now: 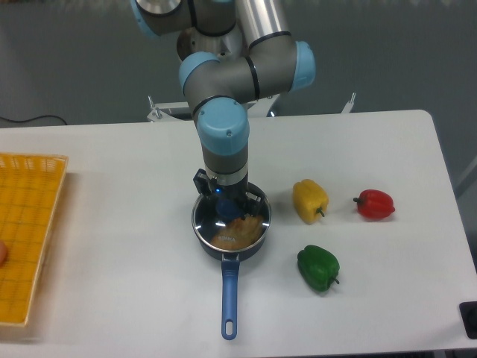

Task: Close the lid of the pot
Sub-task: 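Hold the lid seated on the saucepan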

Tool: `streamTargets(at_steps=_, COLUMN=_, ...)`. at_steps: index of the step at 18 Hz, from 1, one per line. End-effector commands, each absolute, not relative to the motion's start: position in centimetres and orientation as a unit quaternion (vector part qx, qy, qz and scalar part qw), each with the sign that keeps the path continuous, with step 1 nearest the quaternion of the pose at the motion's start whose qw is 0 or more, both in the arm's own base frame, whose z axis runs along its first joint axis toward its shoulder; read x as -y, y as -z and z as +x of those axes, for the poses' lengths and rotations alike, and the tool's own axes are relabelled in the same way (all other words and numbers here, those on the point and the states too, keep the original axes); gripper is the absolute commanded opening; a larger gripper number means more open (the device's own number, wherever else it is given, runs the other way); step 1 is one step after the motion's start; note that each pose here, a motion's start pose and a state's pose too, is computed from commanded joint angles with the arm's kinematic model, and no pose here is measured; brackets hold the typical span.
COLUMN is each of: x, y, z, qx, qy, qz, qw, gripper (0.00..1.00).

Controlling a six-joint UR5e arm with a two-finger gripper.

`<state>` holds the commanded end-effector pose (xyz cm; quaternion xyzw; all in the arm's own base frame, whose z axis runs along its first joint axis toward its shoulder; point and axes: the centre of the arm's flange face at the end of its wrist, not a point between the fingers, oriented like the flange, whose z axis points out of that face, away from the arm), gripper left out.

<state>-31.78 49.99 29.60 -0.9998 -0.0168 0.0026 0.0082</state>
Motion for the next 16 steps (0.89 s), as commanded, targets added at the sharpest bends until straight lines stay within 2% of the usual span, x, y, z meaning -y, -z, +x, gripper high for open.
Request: streamTargets(at_steps=16, x=-49.91, y=-29.31, z=-31.7, qx=0.017, qy=0.0, qz=-1.0, qw=0.006, gripper=0.52)
